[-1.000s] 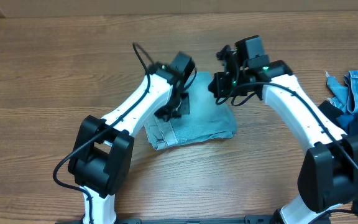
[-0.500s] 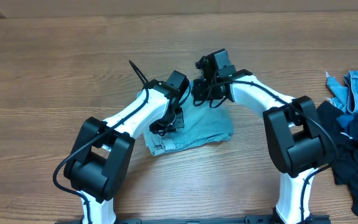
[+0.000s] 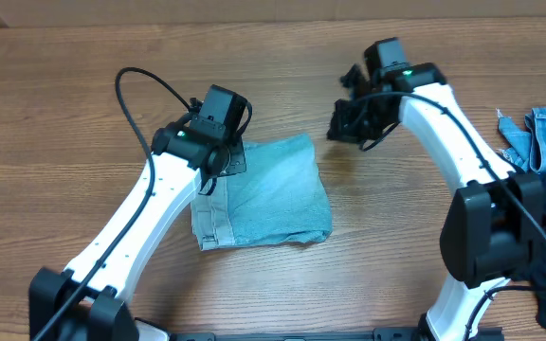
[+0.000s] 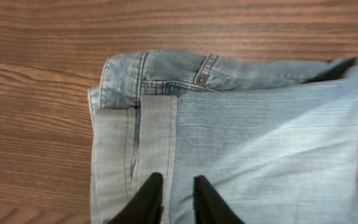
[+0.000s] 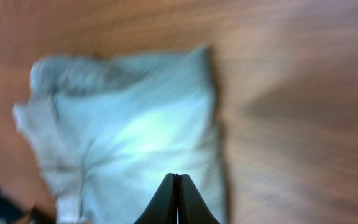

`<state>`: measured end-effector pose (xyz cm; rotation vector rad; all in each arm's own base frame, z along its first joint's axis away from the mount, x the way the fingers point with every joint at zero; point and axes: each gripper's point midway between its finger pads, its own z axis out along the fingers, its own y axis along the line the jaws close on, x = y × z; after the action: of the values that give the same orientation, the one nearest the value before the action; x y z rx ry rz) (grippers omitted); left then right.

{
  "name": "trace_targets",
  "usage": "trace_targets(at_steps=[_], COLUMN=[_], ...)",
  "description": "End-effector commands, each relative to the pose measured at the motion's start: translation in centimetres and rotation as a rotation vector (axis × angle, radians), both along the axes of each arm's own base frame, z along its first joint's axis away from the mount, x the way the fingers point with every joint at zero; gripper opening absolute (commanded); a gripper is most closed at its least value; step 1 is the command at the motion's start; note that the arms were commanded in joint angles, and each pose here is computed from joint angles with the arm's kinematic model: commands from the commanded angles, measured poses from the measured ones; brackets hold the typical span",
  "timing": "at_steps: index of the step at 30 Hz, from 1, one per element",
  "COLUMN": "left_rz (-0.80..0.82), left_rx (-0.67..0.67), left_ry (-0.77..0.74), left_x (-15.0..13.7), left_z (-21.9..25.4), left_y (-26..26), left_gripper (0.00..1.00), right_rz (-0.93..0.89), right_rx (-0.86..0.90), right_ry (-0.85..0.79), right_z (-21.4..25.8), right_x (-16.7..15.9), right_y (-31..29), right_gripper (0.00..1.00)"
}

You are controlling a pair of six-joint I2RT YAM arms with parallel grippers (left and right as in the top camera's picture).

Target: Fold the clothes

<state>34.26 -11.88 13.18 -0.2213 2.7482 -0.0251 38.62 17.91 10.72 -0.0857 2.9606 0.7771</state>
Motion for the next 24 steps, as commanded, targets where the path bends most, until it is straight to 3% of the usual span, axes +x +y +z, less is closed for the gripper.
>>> trace_targets(at_steps=[1,7,13,16,19,22,24], left_rz=[0.005,0.126,0.173,0.241,0.183,0.039,-0.061], left_rx=[0.056,0.090,0.169,0.162,0.072,-0.034,0.021], left_ry=[0.123,0.243,0.246,0.250,0.218,0.241,0.248], left_x=[0.4,1.1,2.6,3.9,5.5,4.9,4.4], left_z=[-5.0,-10.9,-10.1,-5.7,-0.9,1.3,1.0], left_y=[0.1,2.7,10.1,13.3,11.9,7.0,4.9], left_gripper=[0.13,0.09,0.14,0.12,0.14,0.17,0.17], right_rz=[0.119,0.116,-0.089,-0.126,-0.099,-0.025,-0.052], right_rx=[-0.009,-0.136,-0.281,-0.205,-0.171,-0.083,-0.081], right_ry=[0.088,0.191,0.214,0.184,0.091,0.076,0.060], right_z=[-1.9,-8.4,-10.3,-8.6,-5.8,-4.4,-4.4], right_x=[-4.9,-9.6,-7.6,-5.9,-4.4,-4.9,-4.1], right_y=[4.3,3.3,-4.1,-5.0,-4.9,-3.5,-3.9], right_gripper=[0.04,0.04,0.04,0.04,0.04,0.09,0.13])
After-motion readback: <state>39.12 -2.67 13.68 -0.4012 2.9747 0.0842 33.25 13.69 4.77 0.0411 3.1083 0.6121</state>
